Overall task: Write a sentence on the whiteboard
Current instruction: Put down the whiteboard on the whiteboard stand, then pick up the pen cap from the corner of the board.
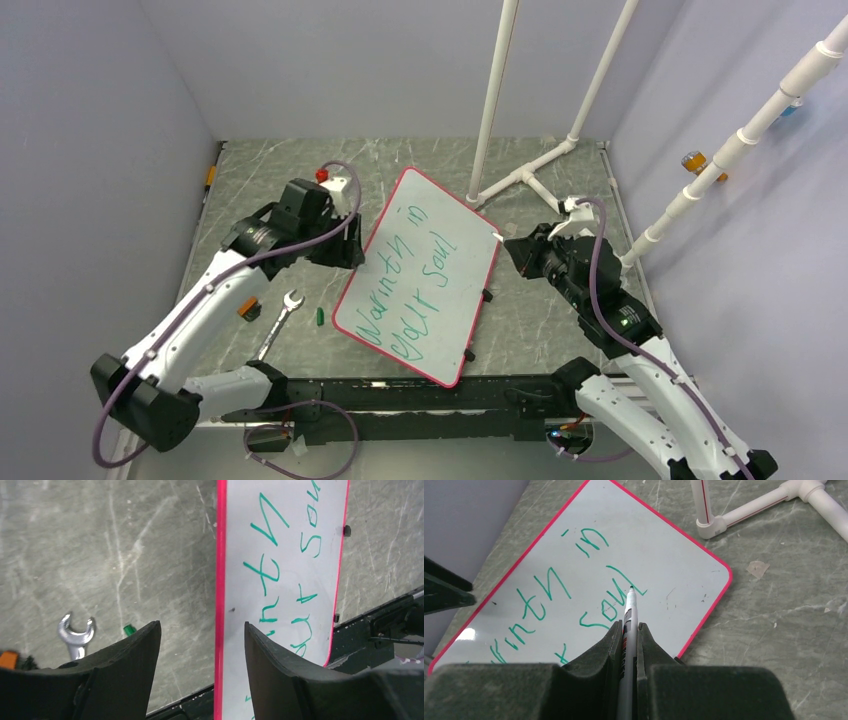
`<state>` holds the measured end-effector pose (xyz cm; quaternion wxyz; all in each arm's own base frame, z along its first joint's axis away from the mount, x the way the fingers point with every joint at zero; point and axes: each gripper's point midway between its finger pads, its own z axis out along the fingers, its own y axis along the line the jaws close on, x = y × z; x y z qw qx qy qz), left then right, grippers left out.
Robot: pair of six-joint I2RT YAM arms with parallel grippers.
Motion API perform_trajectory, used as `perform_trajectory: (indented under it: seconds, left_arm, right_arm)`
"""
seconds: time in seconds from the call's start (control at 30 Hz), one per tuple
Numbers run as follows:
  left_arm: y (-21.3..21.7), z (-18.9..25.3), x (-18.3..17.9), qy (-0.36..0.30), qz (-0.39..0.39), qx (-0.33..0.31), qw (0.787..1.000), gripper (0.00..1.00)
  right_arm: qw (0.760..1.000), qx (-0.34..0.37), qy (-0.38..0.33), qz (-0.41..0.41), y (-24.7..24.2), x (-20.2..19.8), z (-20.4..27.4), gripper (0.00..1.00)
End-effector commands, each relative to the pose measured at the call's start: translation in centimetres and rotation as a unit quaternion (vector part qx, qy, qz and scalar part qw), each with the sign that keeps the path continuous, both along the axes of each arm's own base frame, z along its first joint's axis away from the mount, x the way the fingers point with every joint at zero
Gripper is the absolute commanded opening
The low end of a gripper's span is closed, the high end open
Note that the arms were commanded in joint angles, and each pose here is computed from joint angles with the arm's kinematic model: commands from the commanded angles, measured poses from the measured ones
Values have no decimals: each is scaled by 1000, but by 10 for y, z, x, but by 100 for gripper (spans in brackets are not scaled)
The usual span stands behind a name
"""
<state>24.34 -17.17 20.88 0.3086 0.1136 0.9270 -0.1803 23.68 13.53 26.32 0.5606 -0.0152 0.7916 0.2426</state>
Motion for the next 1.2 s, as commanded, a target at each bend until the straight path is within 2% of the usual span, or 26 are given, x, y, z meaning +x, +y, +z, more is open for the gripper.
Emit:
perform_trajectory:
  seconds: [0.0, 0.13, 0.3, 0.43, 0.57, 0.7, 0.83, 1.0, 1.17]
  left_arm:
    - [33, 33, -9, -51, 52, 21, 997, 66]
    - [57, 28, -24, -56, 98, 30, 993, 65]
    - [84, -3, -43, -38, 160, 36, 986, 63]
    - [95, -12, -51, -48, 214, -3, 976, 63]
    - [113, -23, -55, -52, 271, 0, 961, 62]
    - [104, -43, -53, -30, 288, -36, 957, 63]
    - [94, -72, -49, -7, 296, -66, 953, 56]
    - [97, -113, -52, 37, 307, -31, 950, 53]
    - [92, -137, -49, 58, 299, -22, 952, 51]
  right_arm:
    - [999, 11, -35, 1, 1, 5, 28, 0]
    - [999, 13, -35, 8, 5, 6, 31, 0]
    - [999, 18, -34, 16, 9, 7, 34, 0]
    - [999, 19, -32, 22, 12, 7, 35, 0]
    - [999, 20, -31, 27, 14, 6, 36, 0]
    - [999, 19, -31, 27, 13, 6, 38, 0]
    - [999, 18, -31, 26, 12, 4, 39, 0]
    - [999, 16, -31, 25, 10, 2, 39, 0]
    - [999, 15, -30, 26, 11, 3, 37, 0]
